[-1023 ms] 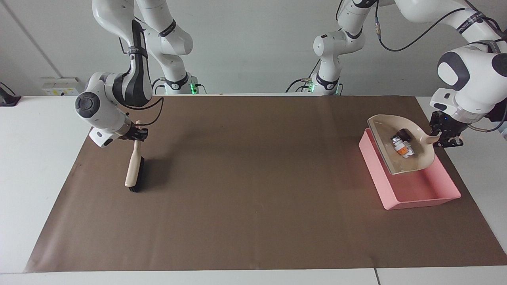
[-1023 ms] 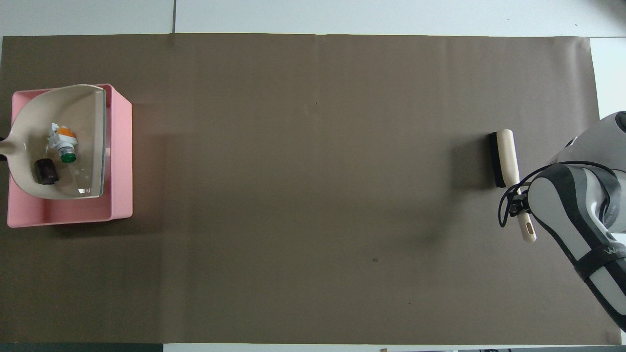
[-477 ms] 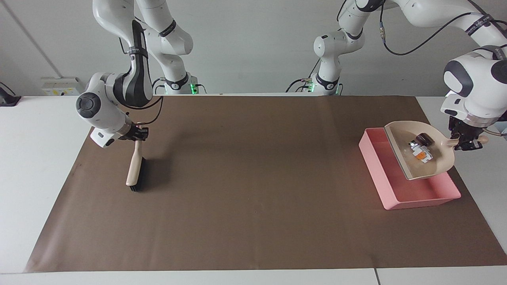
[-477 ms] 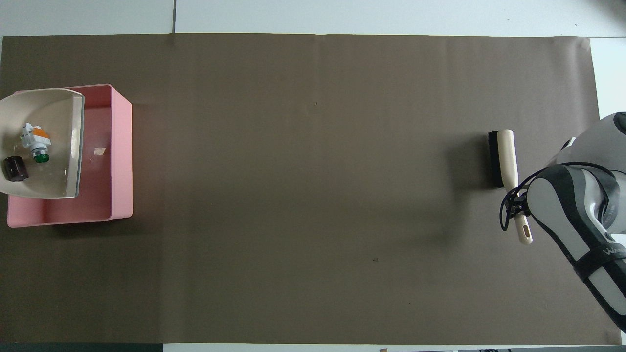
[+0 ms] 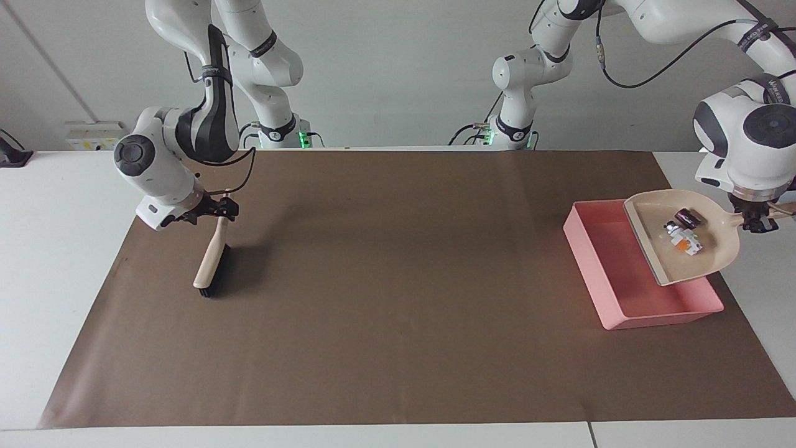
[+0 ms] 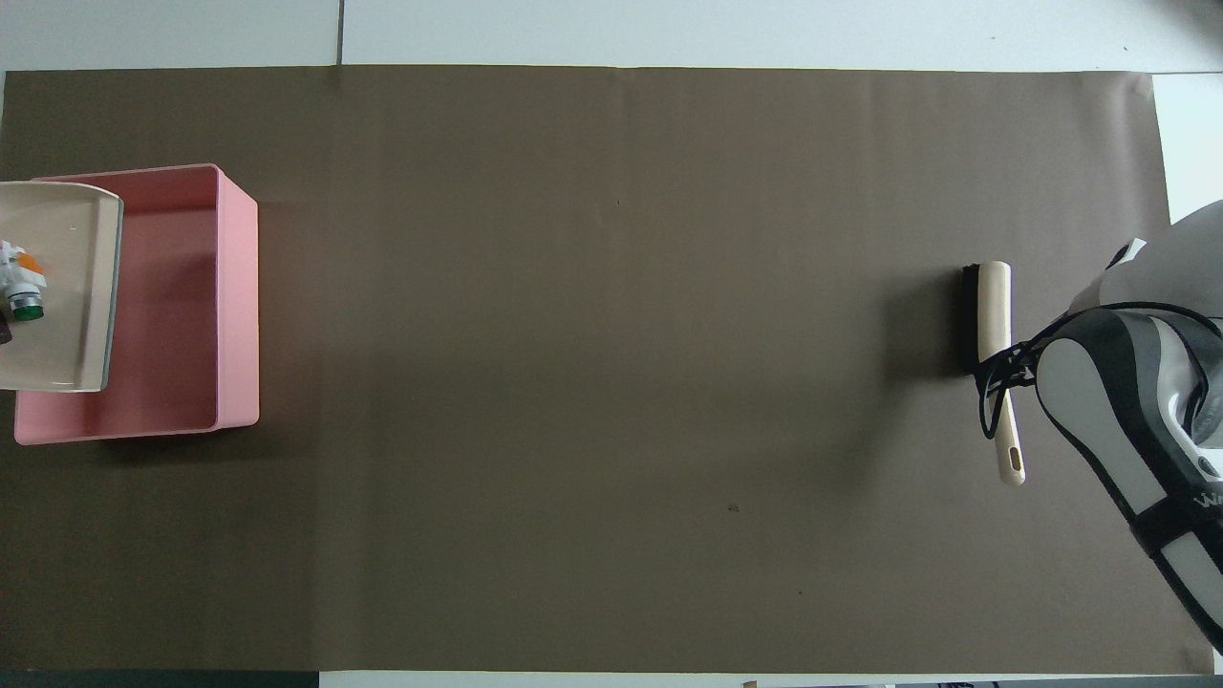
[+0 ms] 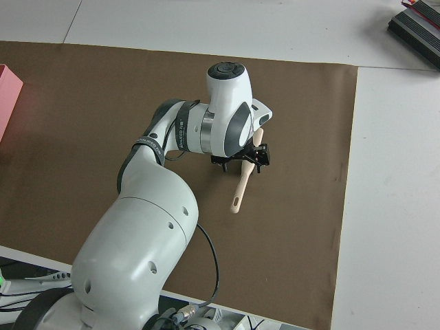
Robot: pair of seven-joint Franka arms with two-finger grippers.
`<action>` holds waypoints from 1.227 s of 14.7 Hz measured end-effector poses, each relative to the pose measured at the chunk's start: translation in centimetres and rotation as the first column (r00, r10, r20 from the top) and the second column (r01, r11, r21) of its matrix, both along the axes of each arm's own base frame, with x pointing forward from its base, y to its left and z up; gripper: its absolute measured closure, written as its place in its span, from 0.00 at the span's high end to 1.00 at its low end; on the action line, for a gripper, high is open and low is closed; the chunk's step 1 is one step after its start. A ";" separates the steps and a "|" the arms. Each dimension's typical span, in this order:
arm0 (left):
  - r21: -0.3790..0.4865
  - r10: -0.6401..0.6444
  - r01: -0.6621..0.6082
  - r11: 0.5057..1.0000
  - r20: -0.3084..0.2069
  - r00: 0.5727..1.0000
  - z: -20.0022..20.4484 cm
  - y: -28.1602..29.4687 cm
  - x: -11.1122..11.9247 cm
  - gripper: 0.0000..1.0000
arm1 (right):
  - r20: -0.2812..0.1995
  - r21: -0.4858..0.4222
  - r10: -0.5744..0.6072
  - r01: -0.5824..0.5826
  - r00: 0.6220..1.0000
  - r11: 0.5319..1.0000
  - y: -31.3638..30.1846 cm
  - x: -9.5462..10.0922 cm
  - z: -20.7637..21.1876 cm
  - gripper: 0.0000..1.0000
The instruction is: Clean e-waste and dump in bin
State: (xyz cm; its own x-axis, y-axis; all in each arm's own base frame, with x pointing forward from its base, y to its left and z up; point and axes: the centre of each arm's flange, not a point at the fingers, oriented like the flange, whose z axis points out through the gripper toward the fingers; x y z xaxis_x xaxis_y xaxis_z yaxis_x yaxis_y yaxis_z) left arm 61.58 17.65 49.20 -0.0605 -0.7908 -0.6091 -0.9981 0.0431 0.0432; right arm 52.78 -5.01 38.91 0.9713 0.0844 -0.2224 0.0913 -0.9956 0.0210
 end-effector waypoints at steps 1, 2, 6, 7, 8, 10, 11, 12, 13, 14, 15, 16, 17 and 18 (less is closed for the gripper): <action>0.027 -0.004 0.004 1.000 0.002 1.000 -0.1 -0.3 0.2 0.32 | 0.033 -0.007 0.005 -0.005 0.999 1.000 1.2 0.6 1.5 1.00; 0.056 -0.013 0.013 0.998 0.001 1.000 -0.2 -0.9 0.4 0.32 | 0.067 -0.011 0.010 -0.009 0.998 1.000 2.0 1.1 3.1 1.00; 0.198 -0.057 0.060 0.978 -0.022 0.998 -0.7 -4.5 1.2 0.32 | 0.251 -0.023 -0.012 0.019 0.968 1.000 1.0 3.0 9.8 1.00; 0.235 -0.063 0.068 0.970 -0.029 0.998 -0.9 -5.4 1.2 0.32 | 0.291 -0.025 -0.014 0.022 0.957 0.999 0.9 3.3 11.9 1.00; 0.275 -0.065 0.072 0.959 -0.035 0.997 -1.2 -6.3 1.2 0.32 | 0.322 -0.027 -0.014 0.024 0.947 0.999 1.0 3.4 13.8 1.00; 0.351 -0.068 0.078 0.933 -0.041 0.997 -2.0 -8.0 1.1 0.32 | 0.336 -0.025 -0.056 0.069 0.940 0.997 1.3 3.0 17.5 1.00; 0.381 -0.073 0.084 0.921 -0.044 0.996 -2.3 -8.7 1.0 0.32 | 0.324 -0.023 -0.093 0.106 0.942 0.994 1.3 2.6 19.2 1.00; 0.406 -0.075 0.088 0.910 -0.046 0.996 -2.5 -9.1 0.9 0.32 | 0.307 -0.021 -0.128 0.141 0.943 0.990 1.4 2.2 20.8 1.00; 0.425 -0.080 0.092 0.900 -0.047 0.996 -2.5 -9.3 0.9 0.32 | 0.286 -0.022 -0.162 0.175 0.944 0.984 1.3 1.8 22.1 1.00; 0.440 -0.081 0.094 0.893 -0.049 0.996 -2.3 -9.2 0.8 0.32 | 0.262 -0.023 -0.203 0.216 0.943 0.976 1.2 1.3 23.2 1.00; 0.451 -0.077 0.091 0.888 -0.049 0.996 -2.0 -9.1 0.7 0.32 | 0.244 -0.026 -0.240 0.254 0.940 0.967 0.9 0.8 24.1 1.00; 0.459 -0.073 0.087 0.884 -0.048 0.996 -1.6 -9.0 0.6 0.32 | 0.234 -0.028 -0.262 0.276 0.936 0.961 0.8 0.5 24.7 1.00; 0.471 -0.068 0.083 0.878 -0.049 0.996 -1.2 -8.9 0.4 0.32 | 0.228 -0.029 -0.273 0.287 0.935 0.958 0.7 0.4 24.9 1.00; 0.490 -0.067 0.083 0.868 -0.051 0.996 -0.6 -9.2 0.3 0.32 | 0.223 -0.030 -0.277 0.291 0.935 0.956 0.7 0.3 24.9 1.00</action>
